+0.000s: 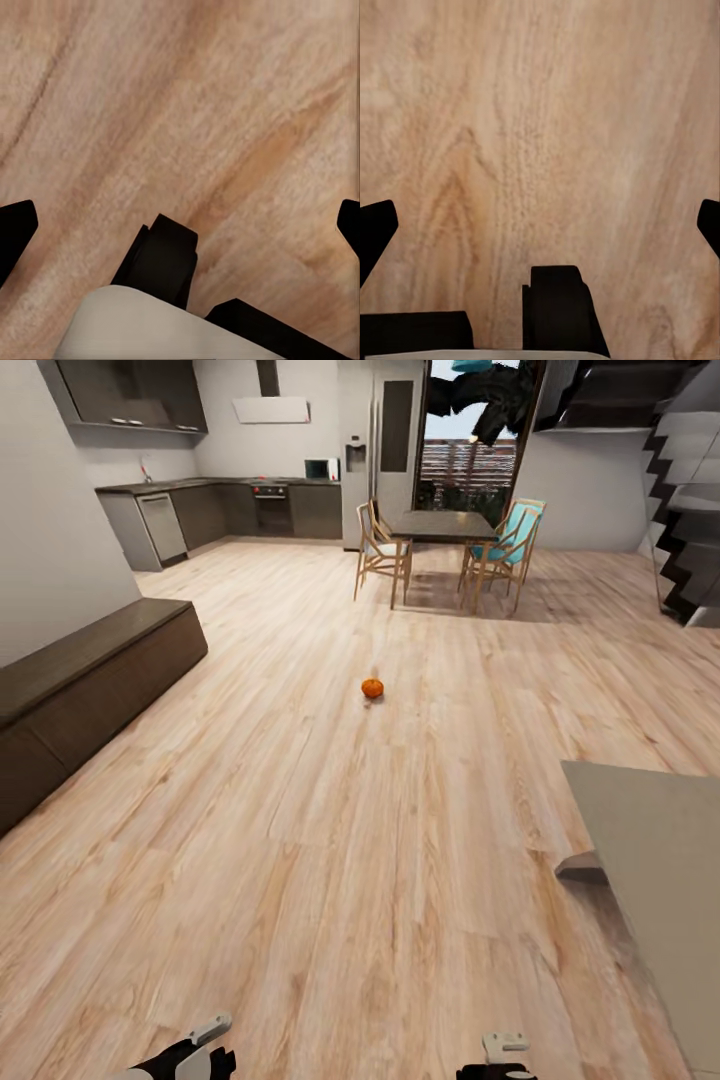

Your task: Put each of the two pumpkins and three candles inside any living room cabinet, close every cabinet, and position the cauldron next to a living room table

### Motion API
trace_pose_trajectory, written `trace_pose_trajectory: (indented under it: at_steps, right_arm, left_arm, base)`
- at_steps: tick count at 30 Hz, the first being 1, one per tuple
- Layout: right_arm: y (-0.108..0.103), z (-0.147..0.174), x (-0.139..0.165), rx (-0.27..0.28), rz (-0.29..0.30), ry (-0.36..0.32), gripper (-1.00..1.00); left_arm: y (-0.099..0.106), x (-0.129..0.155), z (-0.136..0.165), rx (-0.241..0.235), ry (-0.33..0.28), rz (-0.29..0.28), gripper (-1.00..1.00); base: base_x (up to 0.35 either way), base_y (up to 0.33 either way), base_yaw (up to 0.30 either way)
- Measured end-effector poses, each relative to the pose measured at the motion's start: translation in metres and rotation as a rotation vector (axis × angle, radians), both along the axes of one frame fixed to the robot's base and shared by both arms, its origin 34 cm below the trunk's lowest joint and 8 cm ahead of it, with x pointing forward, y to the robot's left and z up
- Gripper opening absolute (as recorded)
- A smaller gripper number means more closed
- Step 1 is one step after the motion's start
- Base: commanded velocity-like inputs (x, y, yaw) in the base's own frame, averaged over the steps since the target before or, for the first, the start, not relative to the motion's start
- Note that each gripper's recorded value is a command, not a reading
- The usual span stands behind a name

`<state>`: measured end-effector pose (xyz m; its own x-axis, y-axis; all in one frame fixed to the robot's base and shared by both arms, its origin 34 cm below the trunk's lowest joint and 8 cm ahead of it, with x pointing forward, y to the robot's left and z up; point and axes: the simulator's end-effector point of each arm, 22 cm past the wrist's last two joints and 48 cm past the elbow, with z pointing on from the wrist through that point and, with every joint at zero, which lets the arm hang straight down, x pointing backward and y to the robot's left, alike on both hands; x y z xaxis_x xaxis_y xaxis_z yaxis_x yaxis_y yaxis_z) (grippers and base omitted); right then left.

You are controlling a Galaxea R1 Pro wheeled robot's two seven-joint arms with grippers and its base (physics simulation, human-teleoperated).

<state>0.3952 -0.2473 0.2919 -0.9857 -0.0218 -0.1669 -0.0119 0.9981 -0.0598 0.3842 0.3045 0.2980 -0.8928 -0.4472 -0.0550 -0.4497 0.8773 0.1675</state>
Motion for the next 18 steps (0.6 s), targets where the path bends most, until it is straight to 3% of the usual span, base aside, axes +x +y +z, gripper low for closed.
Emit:
trace_pose_trajectory:
  at_steps: [5,18]
  right_arm:
    - [0.0,0.0015,0.0022,0.0,-0.001,-0.006,1.0]
    - [-0.0003,0.0055,0.008,0.0,0.0,-0.02,1.0]
  left_arm:
    - [0.0,0.0021,0.0014,0.0,-0.005,0.0,1.0]
    - [0.0,0.0077,0.0053,0.0,-0.02,0.0,1.0]
  base:
    - [0.131,0.0,0.226]
    - [0.006,0.0,0.225]
